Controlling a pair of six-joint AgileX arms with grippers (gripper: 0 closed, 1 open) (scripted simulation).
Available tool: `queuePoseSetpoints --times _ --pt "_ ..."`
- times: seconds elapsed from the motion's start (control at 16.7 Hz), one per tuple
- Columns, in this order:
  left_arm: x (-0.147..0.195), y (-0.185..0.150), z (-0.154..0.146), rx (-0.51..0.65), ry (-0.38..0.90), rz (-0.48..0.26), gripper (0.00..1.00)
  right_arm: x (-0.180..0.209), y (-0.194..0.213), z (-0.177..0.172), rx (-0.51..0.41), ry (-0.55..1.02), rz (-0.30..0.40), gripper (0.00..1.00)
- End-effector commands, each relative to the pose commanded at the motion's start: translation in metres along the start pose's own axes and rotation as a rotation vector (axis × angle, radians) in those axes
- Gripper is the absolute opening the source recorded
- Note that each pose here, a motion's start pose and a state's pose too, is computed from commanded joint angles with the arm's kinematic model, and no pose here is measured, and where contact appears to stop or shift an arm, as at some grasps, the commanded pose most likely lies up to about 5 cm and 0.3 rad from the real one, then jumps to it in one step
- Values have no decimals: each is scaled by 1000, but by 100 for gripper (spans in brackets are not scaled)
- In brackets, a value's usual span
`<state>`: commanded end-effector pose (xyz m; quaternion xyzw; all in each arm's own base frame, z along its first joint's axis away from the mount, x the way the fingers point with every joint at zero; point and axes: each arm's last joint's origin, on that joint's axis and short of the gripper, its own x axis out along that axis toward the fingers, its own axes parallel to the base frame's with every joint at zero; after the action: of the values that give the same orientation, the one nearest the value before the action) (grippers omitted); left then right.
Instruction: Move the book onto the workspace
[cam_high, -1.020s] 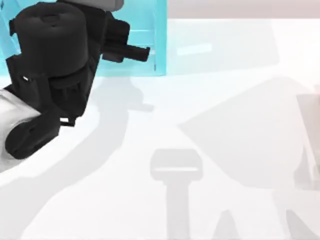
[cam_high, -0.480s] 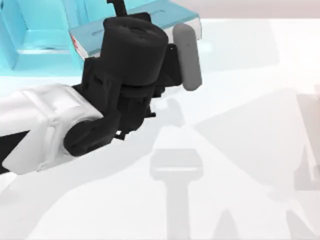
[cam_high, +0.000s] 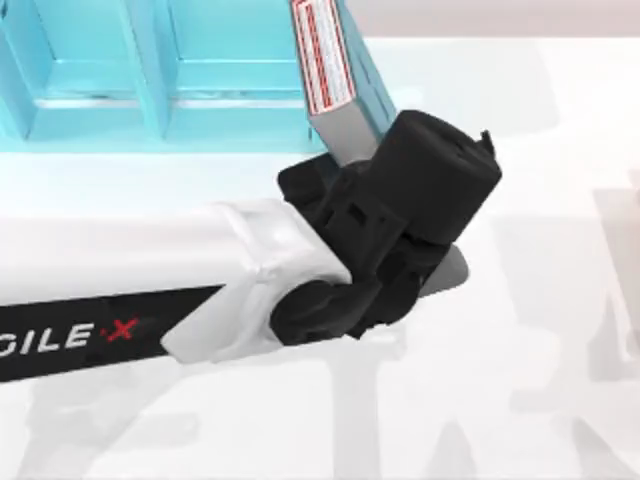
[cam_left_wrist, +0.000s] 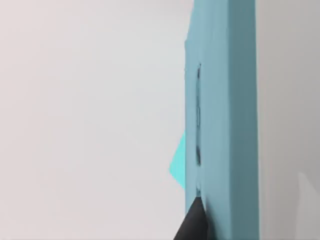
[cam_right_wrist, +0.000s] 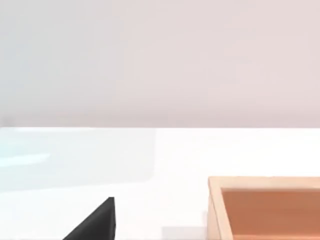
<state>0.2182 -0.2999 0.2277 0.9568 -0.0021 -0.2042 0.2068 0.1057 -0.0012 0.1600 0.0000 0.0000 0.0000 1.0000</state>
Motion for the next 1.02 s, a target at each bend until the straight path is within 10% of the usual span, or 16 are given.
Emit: queuePoseSetpoints --times 0.54,1.02 --pt "-3 29 67 1147 3 -85 0 0 0 0 0 0 0 100" --pt "2 36 110 1757 9 -208 0 0 0 0 0 0 0 100"
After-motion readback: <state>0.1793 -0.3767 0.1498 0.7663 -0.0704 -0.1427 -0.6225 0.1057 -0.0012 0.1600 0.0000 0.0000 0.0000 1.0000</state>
